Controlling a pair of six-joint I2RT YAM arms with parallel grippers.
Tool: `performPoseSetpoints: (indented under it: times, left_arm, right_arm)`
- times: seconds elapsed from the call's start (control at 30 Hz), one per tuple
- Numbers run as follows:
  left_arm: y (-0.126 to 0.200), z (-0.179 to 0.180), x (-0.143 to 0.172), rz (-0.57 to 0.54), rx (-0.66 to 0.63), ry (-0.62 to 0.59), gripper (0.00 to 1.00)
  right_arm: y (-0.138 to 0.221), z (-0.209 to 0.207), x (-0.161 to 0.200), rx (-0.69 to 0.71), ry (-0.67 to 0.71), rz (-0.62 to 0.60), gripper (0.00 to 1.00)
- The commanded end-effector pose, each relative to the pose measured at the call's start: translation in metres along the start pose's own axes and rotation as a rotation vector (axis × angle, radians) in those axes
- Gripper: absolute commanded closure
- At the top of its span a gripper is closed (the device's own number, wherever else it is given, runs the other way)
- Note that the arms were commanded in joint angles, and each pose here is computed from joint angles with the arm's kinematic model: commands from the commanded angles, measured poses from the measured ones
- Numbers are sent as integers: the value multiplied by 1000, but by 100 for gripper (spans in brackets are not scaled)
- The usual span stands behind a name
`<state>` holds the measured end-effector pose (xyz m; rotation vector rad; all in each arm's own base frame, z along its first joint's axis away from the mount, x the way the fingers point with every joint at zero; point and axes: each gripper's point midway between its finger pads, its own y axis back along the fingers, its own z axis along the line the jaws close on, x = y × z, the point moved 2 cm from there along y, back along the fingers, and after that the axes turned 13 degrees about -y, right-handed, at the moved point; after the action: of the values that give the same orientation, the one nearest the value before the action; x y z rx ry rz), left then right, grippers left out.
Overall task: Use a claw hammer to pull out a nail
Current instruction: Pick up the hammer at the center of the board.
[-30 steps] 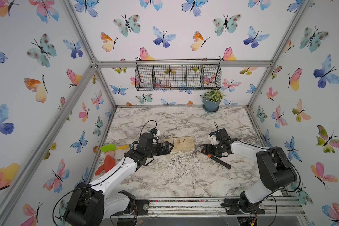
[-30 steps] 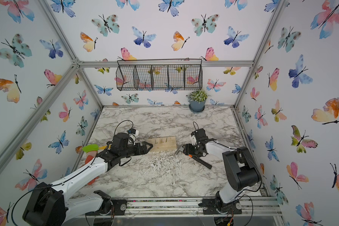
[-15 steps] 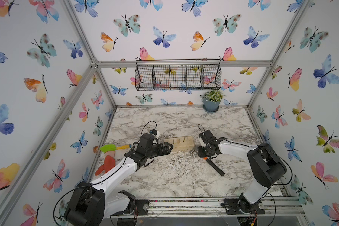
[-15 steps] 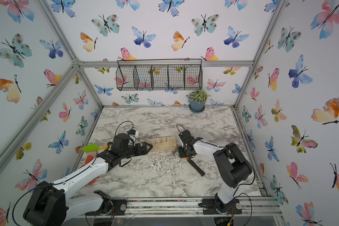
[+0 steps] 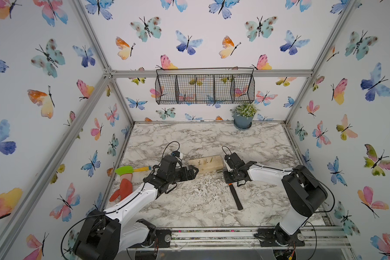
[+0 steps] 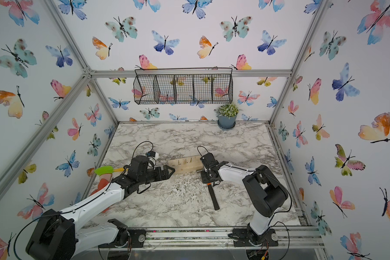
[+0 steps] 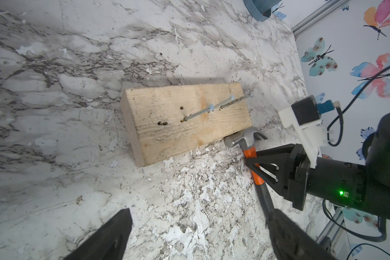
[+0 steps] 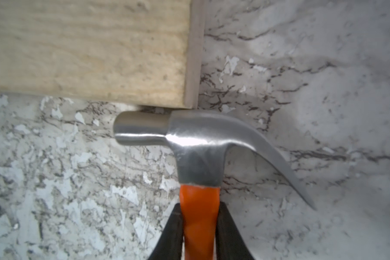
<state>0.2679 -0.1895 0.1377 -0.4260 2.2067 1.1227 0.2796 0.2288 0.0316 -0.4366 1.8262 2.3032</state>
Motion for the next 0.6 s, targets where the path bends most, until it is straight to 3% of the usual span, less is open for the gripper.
performPoseSetpoints:
  times: [0.0, 0.17, 0.57]
  left_arm:
    - [2, -2, -4, -22, 0, -5, 5]
    - [2, -2, -4, -26, 1, -3, 5]
    - [3, -11, -9, -47, 31, -21, 4]
  right_arm:
    - [-19, -29, 59, 96, -15, 209, 82]
    - [-7, -21, 54, 43, -34, 176, 97]
    - [56, 16, 17, -210, -112, 0, 97]
